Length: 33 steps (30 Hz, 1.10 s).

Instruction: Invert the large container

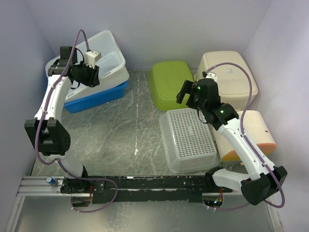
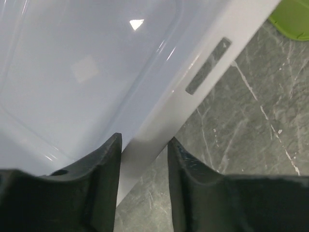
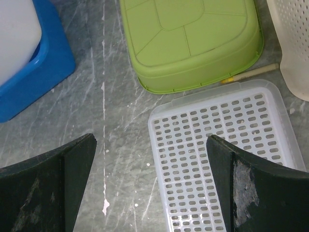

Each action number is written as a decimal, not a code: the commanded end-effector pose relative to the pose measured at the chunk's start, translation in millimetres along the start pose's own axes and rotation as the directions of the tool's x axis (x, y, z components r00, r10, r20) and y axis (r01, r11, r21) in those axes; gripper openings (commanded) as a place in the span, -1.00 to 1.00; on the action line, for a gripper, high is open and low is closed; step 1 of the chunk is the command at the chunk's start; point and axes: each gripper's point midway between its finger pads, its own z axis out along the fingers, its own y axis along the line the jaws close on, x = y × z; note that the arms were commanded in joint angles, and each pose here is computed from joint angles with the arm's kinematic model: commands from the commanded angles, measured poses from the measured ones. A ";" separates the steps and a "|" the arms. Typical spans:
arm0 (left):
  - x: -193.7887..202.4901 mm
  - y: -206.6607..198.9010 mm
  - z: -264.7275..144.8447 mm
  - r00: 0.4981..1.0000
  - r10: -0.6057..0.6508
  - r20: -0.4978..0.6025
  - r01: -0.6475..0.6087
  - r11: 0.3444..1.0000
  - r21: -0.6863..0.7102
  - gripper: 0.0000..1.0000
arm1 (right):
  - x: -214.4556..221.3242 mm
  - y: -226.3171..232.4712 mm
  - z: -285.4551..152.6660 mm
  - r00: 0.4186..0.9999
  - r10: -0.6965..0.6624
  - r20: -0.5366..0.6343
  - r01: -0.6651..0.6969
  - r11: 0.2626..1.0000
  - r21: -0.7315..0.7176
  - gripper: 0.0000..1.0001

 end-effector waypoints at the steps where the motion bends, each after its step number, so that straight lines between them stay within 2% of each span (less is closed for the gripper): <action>1: -24.2 6.1 -1.9 0.999 0.030 0.035 -0.031 0.999 0.036 -0.27 | -10.6 3.4 -9.7 0.999 0.013 0.030 -0.013 1.000 -0.013 1.00; 7: -49.5 -18.2 -29.4 0.994 0.065 0.088 -0.068 0.997 0.029 -0.36 | -10.7 0.9 -10.7 0.999 0.024 0.037 -0.024 1.000 -0.002 1.00; 12: -46.9 -58.8 -39.9 0.995 0.041 0.092 -0.047 0.997 0.063 -0.85 | -7.9 2.5 -5.4 0.999 0.025 0.025 -0.025 1.000 -0.003 1.00; 14: -42.4 -80.0 -40.0 0.995 0.017 0.094 -0.028 0.992 0.121 -0.86 | -5.6 3.3 -2.7 0.999 0.027 0.019 -0.026 1.000 -0.007 1.00; 18: -30.4 -119.2 -35.2 0.998 0.002 0.070 -0.013 0.988 0.151 -0.86 | -1.0 3.8 1.6 1.000 0.030 0.006 -0.030 1.000 -0.010 1.00; 21: -28.5 -126.9 -35.6 0.998 -0.013 0.063 0.006 0.994 0.105 -0.86 | 1.4 4.2 3.1 1.000 0.027 -0.002 -0.028 1.000 -0.014 0.99; 22: -28.8 -125.8 -37.4 0.997 -0.025 0.067 0.019 0.996 0.088 -0.82 | 1.9 4.2 3.5 1.000 0.027 -0.003 -0.027 1.000 -0.014 0.99; 23: -26.9 -125.0 -37.5 0.997 -0.029 0.068 0.024 0.997 0.079 -0.56 | 1.8 4.1 3.5 1.000 0.026 -0.004 -0.026 1.000 -0.013 0.99; 24: -23.4 -122.6 -37.3 0.997 -0.037 0.064 0.033 0.998 0.059 -0.17 | 1.1 4.3 2.6 1.000 0.025 -0.001 -0.025 1.000 -0.015 0.99; 26: -10.0 -116.4 -33.9 0.999 -0.040 0.033 0.040 0.999 0.018 0.23 | 1.3 3.4 1.9 1.000 0.025 0.003 -0.025 1.000 -0.015 0.99; 28: 3.5 -113.1 -28.5 0.999 -0.039 0.006 0.039 0.999 -0.005 0.38 | 1.9 2.6 2.0 1.000 0.024 0.005 -0.024 1.000 -0.013 0.99; 33: 25.6 -115.3 -18.8 0.999 -0.032 -0.041 0.033 0.999 0.004 0.38 | 5.1 4.0 3.8 1.000 0.026 -0.005 -0.026 0.999 -0.021 0.99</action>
